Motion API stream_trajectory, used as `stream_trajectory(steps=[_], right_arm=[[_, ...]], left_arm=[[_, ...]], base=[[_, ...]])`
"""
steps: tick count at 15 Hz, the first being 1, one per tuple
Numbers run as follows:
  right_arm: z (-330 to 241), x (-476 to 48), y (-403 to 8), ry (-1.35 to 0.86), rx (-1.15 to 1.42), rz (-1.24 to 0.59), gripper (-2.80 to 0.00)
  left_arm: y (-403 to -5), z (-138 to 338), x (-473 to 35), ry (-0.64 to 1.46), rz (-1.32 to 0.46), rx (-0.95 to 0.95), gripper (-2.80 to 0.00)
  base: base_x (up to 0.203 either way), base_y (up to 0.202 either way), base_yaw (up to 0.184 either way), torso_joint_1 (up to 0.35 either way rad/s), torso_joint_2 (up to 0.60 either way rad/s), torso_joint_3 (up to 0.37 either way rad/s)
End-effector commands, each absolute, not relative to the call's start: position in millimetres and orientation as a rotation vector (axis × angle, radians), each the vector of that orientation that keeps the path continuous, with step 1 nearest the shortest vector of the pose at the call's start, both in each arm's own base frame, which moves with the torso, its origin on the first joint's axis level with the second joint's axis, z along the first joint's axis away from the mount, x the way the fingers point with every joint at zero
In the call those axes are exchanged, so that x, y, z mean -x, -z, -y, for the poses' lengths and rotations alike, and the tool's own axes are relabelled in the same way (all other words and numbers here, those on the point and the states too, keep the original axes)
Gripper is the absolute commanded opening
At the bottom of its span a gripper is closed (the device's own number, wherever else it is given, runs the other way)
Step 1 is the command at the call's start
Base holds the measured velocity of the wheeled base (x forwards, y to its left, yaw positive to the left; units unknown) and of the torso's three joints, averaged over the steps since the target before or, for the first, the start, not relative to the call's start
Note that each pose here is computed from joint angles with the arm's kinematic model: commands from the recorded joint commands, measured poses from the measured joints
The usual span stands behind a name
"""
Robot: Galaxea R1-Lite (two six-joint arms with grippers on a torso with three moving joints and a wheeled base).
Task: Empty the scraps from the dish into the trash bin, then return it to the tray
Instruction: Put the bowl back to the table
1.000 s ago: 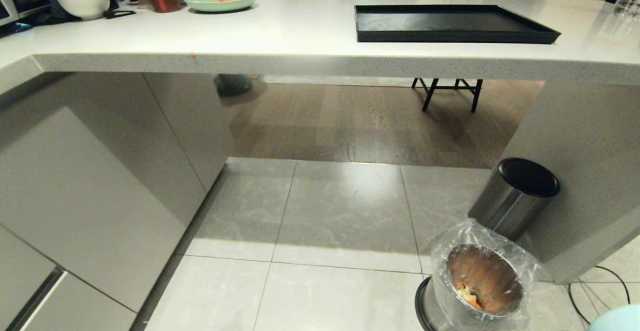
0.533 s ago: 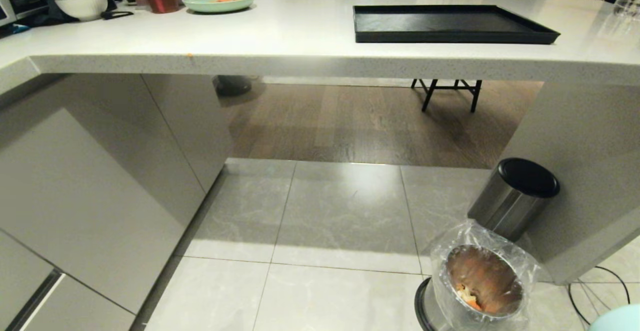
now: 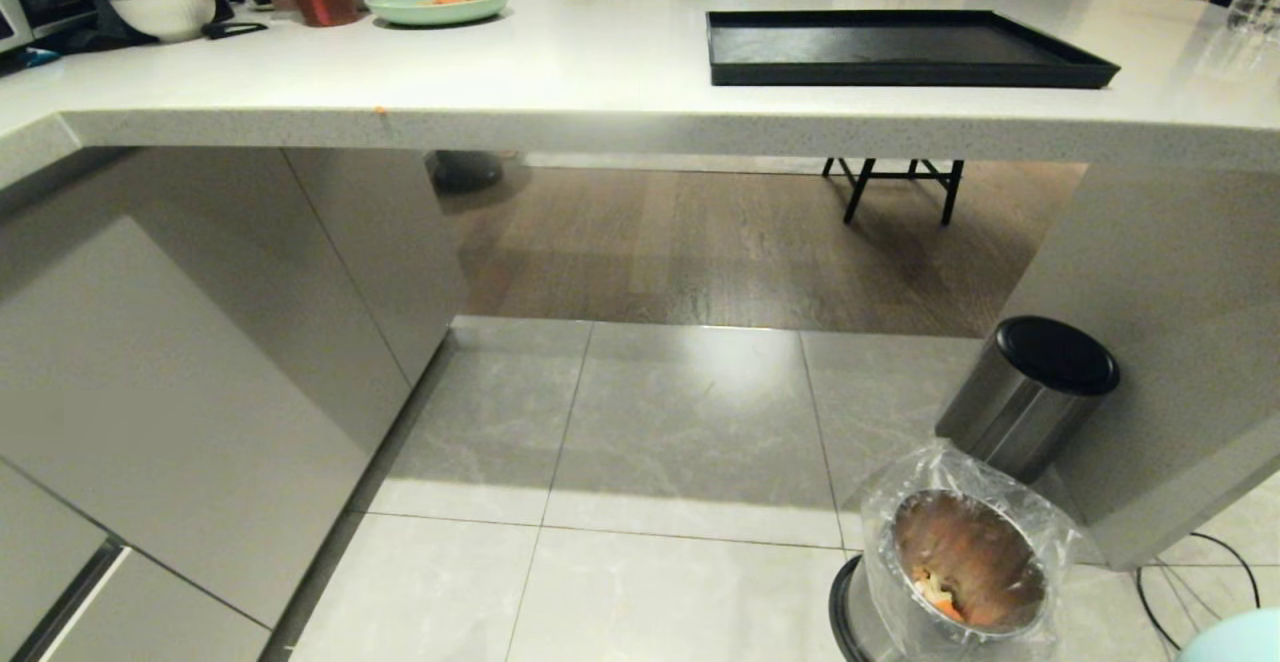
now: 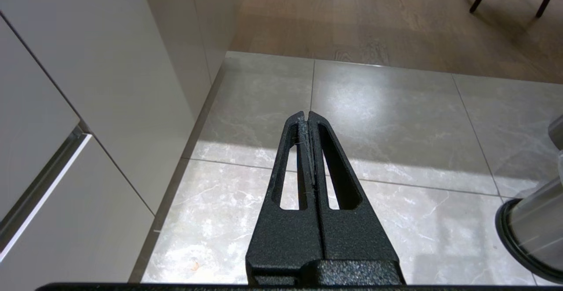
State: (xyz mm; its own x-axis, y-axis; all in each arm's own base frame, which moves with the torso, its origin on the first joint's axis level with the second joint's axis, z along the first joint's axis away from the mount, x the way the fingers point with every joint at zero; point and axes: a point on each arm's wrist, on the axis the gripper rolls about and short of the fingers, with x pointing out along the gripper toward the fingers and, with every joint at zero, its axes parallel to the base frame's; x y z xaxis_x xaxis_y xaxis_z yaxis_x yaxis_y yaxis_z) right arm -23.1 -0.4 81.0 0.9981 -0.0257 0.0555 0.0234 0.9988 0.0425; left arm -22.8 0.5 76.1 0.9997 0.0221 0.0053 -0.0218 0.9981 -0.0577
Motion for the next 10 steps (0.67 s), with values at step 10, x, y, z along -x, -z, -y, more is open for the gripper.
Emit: stream_trajectory(steps=[10], right_arm=[[0.4,23.0,-81.1,0.025,-0.042,0.056,-2.8]], left_arm=[[-76.1,-0.5,22.7,-0.023,0.005,0.058,-2.8]], base=[[0.09,0.0,0.0,0.001,0.0,0.001]])
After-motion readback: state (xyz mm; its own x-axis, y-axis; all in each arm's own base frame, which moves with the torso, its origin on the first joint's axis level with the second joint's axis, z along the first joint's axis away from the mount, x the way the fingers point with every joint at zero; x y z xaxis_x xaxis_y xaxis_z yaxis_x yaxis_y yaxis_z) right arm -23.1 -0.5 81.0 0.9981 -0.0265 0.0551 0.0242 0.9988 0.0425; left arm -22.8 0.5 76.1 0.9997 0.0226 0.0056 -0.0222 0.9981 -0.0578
